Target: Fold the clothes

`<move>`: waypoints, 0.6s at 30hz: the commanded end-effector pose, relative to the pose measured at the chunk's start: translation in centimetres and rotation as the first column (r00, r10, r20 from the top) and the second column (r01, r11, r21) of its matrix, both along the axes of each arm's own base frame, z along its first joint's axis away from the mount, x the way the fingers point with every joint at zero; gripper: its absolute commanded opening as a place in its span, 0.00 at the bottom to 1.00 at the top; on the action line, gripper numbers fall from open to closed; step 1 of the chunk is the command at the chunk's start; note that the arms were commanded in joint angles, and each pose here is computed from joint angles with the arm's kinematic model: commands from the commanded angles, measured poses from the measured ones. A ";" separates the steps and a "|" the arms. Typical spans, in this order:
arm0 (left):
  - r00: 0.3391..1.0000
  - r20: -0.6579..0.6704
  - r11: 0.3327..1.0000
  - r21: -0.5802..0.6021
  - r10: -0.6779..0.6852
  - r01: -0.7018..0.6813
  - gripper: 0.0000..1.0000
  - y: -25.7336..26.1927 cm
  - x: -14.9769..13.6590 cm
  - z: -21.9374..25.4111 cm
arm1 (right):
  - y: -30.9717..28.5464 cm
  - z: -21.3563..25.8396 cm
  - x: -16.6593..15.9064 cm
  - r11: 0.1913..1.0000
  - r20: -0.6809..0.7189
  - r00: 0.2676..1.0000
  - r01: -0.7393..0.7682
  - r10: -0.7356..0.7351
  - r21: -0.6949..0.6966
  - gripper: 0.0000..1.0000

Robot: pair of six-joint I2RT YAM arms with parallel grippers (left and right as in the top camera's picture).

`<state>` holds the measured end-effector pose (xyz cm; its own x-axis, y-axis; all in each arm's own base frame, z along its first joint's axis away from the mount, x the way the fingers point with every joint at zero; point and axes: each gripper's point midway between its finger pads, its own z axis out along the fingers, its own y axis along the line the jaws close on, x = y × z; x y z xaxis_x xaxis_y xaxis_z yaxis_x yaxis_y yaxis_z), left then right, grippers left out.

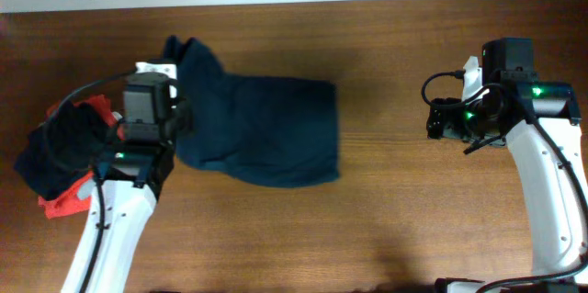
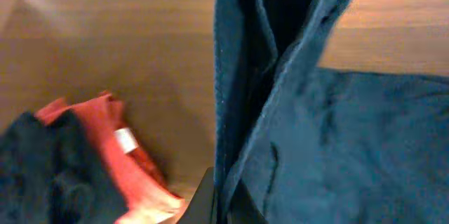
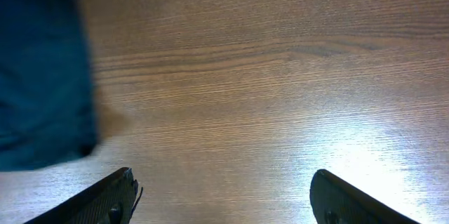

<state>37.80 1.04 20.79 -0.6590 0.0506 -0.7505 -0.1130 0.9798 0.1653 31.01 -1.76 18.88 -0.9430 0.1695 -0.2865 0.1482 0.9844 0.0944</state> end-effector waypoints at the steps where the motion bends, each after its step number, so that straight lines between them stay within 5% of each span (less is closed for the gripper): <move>1: 0.998 0.056 1.000 0.013 0.017 -0.017 0.00 1.4 0.4 2.0 | -0.1 -0.2 0.0 1.000 -0.006 1.000 0.012 -0.012 0.009 0.84; 12: 0.951 -0.027 0.951 -0.043 -0.309 0.307 0.00 -9.6 0.9 -1.5 | 0.2 -0.2 0.0 1.000 -0.005 1.000 0.006 -0.006 0.026 0.84; 18: 0.925 0.006 0.921 -0.092 -0.379 0.378 0.01 -15.1 1.8 -2.8 | 0.2 -0.2 0.0 1.000 -0.005 1.000 0.007 -0.006 0.027 0.84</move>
<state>39.16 -10.85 17.56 -0.6417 0.2352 -0.7300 0.2233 0.9679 0.1156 31.03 -1.44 18.90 -0.9435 0.1694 -0.2848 0.1427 0.9834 0.1121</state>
